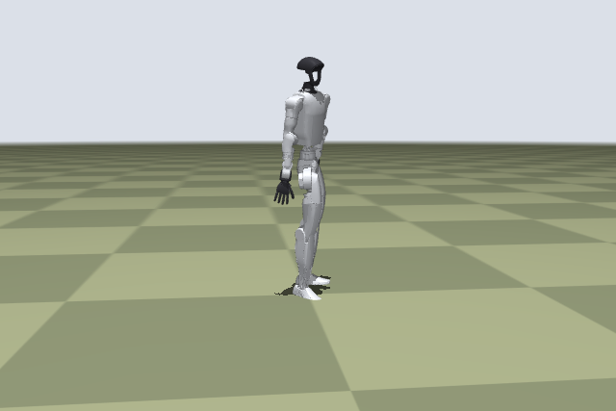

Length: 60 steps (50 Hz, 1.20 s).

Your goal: Upper body actions

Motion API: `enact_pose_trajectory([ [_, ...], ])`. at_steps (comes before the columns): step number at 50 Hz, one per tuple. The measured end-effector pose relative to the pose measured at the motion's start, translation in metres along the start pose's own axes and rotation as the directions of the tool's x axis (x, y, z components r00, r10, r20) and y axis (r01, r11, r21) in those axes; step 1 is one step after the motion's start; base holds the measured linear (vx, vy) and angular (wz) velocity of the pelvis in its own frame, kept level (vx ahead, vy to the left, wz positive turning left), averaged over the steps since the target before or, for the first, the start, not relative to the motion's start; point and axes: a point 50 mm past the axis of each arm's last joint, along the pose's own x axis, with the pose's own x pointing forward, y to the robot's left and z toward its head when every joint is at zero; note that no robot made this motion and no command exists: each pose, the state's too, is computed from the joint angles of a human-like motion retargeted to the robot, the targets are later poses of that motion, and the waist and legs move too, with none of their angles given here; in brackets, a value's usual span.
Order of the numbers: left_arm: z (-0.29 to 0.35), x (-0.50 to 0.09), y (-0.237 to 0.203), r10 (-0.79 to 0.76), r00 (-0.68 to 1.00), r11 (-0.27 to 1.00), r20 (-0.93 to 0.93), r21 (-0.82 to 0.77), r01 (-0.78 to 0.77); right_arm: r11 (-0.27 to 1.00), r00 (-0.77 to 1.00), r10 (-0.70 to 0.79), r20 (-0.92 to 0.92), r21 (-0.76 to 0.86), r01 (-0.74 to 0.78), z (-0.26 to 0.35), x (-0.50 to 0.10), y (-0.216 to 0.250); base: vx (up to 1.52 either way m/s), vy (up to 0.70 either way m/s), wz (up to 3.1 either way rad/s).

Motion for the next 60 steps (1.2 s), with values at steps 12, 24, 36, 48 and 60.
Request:
enact_pose_trajectory([
  [12,-0.006,0.001,-0.004,-0.013,1.000,1.000,-0.006,0.005,0.013,0.946,0.981,0.195,-0.001,0.265,-0.188,-0.022,-0.002,0.015,0.01,0.00,-0.54],
  [24,-0.012,0.001,-0.005,-0.013,0.999,1.000,-0.038,-0.020,0.012,0.940,0.980,0.183,-0.072,0.305,-0.153,-0.028,-0.002,0.013,0.01,0.00,-0.14],
  [36,0.093,-0.025,-0.009,0.061,0.987,0.998,0.150,0.002,-0.062,0.894,0.988,0.093,0.127,0.427,-0.139,0.056,-0.008,-0.050,-0.05,-0.03,-0.32],
  [48,0.294,-0.177,-0.091,0.016,0.644,1.000,0.765,-0.021,0.000,0.847,0.685,0.000,0.729,0.364,-0.387,0.253,-0.111,-0.130,-0.03,-0.10,-0.05],
  [60,0.350,-0.325,-0.152,-0.041,0.184,0.999,0.982,0.039,0.014,0.877,0.303,-0.220,0.927,0.324,-0.355,0.336,-0.245,-0.191,-0.01,-0.05,0.00],
])
